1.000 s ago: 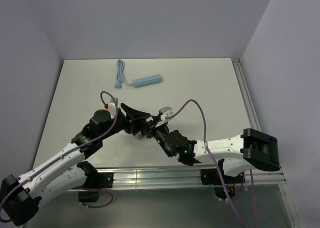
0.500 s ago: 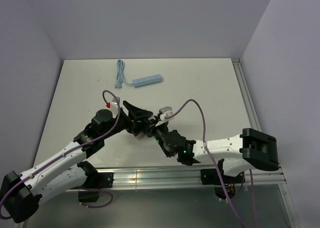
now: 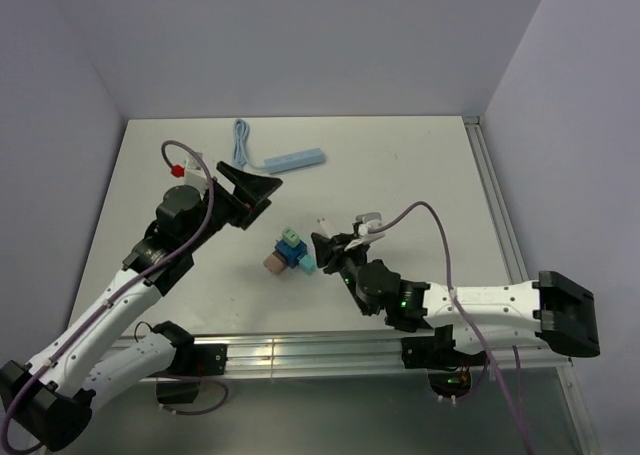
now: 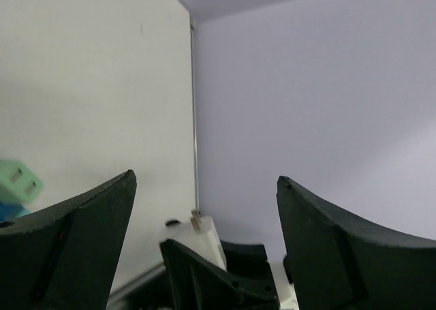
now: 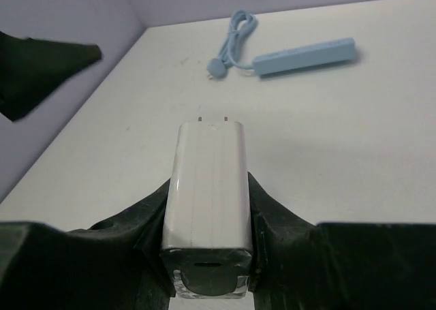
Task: Insert the plug
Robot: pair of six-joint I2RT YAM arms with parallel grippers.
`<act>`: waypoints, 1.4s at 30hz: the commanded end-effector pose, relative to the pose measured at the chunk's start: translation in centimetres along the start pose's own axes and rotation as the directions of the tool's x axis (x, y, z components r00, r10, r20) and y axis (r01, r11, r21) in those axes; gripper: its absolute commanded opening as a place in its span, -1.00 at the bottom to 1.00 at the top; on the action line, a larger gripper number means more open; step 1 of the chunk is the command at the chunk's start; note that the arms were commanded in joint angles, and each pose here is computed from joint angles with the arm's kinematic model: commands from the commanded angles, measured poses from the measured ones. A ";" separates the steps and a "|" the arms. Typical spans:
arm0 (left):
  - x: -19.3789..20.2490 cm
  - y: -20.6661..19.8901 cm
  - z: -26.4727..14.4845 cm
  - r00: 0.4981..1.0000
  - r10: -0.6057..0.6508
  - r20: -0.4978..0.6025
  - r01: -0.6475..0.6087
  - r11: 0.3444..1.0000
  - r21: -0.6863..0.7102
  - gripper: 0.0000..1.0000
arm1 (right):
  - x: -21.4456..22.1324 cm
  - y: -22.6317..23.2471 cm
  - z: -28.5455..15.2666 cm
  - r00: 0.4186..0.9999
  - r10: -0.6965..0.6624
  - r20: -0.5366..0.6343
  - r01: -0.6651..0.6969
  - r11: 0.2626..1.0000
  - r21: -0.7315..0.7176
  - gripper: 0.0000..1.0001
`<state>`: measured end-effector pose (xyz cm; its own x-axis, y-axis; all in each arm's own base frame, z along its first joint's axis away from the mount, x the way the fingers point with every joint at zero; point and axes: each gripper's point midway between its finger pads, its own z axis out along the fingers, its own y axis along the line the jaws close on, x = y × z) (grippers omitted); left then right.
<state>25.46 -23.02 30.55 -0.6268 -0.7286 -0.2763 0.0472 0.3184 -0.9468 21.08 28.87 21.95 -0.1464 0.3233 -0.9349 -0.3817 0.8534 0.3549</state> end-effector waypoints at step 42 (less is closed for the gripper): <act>-20.0 26.1 23.2 0.961 0.263 0.086 -0.136 0.720 -0.680 0.54 | -3.6 -8.0 -6.3 0.971 0.134 -0.197 -0.111 0.986 0.127 -1.00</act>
<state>55.63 -14.20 5.98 -0.5604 -0.6574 -0.5037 -0.4374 0.7514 -0.4941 18.50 18.21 20.47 -0.3989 0.2940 -0.8686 -0.2541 0.8747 0.4127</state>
